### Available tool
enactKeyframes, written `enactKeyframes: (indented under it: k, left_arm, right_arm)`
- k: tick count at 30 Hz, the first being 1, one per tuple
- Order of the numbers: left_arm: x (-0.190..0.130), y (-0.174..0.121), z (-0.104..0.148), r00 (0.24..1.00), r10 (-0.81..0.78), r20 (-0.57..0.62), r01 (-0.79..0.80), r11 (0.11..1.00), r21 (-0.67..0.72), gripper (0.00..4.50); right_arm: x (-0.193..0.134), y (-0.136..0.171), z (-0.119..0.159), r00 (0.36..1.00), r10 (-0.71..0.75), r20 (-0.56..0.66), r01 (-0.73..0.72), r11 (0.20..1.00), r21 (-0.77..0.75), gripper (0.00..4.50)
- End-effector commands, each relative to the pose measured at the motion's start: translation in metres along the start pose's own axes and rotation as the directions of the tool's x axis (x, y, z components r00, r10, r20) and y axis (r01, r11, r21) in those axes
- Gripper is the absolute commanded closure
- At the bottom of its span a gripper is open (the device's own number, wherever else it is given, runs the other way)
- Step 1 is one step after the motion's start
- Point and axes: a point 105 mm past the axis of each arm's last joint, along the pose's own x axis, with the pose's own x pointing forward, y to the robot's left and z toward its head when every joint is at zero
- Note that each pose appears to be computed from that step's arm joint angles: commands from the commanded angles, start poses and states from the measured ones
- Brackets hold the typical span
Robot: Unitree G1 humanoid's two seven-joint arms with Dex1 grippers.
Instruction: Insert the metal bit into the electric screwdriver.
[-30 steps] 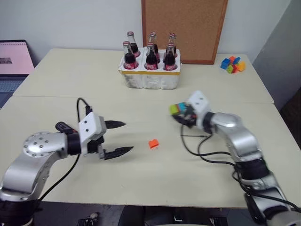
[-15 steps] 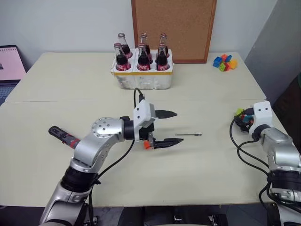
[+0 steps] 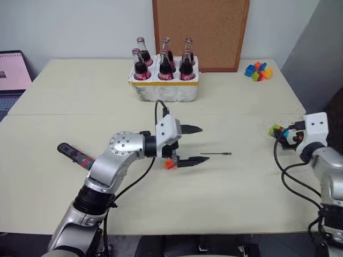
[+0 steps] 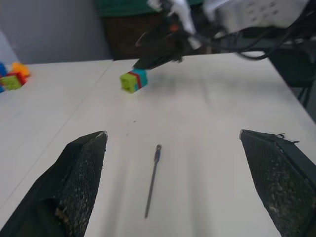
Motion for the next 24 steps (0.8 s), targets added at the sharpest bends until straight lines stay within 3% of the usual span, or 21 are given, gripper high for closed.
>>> enactKeyframes:
  k: [1, 3, 5, 9, 10, 18, 24]
  left_arm:
    - [-0.039, 0.004, 0.000, 0.995, 0.071, -0.067, -0.069, 0.997, 0.036, 0.00]
    - [-0.059, 0.005, -0.007, 0.986, 0.106, -0.128, -0.102, 0.994, 0.033, 0.00]
    - [-0.067, 0.005, -0.009, 0.981, 0.118, -0.151, -0.115, 0.993, 0.030, 0.00]
    - [-0.118, -0.009, -0.031, 0.931, 0.113, -0.347, -0.112, 0.993, 0.023, 0.00]
    - [-0.126, -0.013, -0.035, 0.917, 0.105, -0.385, -0.103, 0.994, 0.026, 0.00]
    - [-0.130, -0.031, -0.038, 0.915, 0.082, -0.394, -0.088, 0.996, 0.004, 0.00]
    - [-0.124, -0.039, -0.042, 0.918, 0.069, -0.391, -0.074, 0.997, 0.002, 0.00]
  right_arm:
    - [-0.017, 0.074, 0.056, 0.897, 0.410, 0.165, -0.389, 0.910, -0.147, 0.07]
    - [-0.022, 0.107, 0.063, 0.807, 0.570, 0.155, -0.536, 0.817, -0.211, 0.07]
    - [-0.023, 0.121, 0.067, 0.757, 0.632, 0.166, -0.592, 0.771, -0.235, 0.07]
    - [-0.021, 0.198, 0.072, 0.466, 0.879, 0.099, -0.816, 0.470, -0.337, 0.07]
    - [-0.018, 0.211, 0.071, 0.423, 0.903, 0.082, -0.837, 0.423, -0.346, 0.07]
    - [0.014, 0.262, 0.054, 0.299, 0.954, -0.019, -0.892, 0.272, -0.360, 0.07]
    - [0.033, 0.283, 0.041, 0.262, 0.959, -0.103, -0.900, 0.205, -0.384, 0.23]
